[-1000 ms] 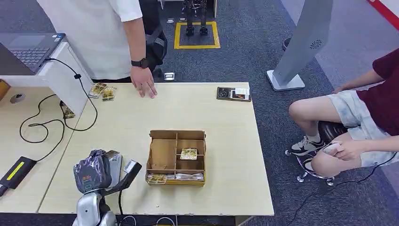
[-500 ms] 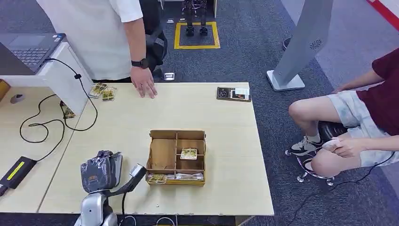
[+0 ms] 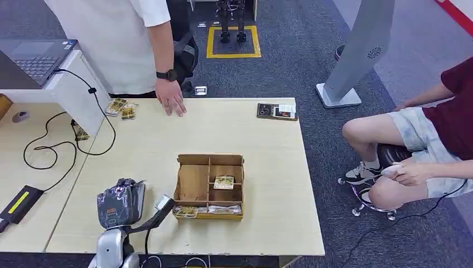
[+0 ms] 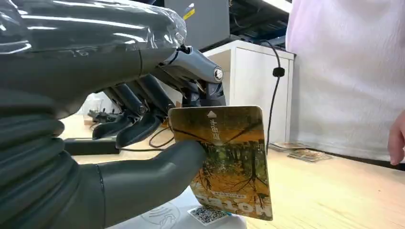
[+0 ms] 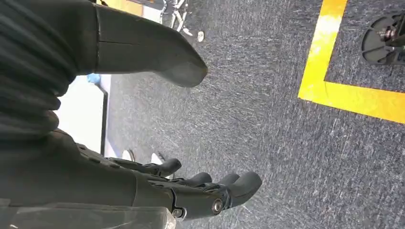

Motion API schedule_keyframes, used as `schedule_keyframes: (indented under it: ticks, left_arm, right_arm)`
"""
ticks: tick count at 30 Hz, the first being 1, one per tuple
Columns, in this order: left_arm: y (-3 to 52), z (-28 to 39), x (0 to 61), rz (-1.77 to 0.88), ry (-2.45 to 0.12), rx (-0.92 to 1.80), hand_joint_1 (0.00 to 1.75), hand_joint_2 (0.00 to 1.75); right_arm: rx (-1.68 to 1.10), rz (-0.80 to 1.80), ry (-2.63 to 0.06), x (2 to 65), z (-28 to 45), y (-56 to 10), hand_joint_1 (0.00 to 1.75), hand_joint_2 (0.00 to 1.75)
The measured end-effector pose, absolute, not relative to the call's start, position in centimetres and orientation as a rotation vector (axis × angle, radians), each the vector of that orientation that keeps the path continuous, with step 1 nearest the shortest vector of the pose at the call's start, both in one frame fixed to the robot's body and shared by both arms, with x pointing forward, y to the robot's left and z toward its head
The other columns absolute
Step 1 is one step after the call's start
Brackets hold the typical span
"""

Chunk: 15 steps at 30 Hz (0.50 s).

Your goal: Pass the card to the sensor for recognition and then transmit it.

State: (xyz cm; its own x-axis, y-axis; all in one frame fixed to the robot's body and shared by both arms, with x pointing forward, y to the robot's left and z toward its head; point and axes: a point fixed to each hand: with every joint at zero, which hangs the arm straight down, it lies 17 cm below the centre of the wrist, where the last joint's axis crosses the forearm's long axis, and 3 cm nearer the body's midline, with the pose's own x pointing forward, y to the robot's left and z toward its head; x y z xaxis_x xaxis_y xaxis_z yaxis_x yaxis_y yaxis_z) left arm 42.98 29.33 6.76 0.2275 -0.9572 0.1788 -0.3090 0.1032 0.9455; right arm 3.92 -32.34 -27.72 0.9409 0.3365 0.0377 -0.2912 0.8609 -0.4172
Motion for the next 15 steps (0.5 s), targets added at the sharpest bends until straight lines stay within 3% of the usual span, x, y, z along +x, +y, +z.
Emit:
schedule_keyframes:
  ticks: [15]
  left_arm:
    - [28.7, 5.5, 43.2, -0.812, -1.253, 1.373, 1.75, 1.75]
  right_arm:
    - [-0.422, 0.330, -0.110, 3.8, -27.7, -32.4, 0.00, 1.75]
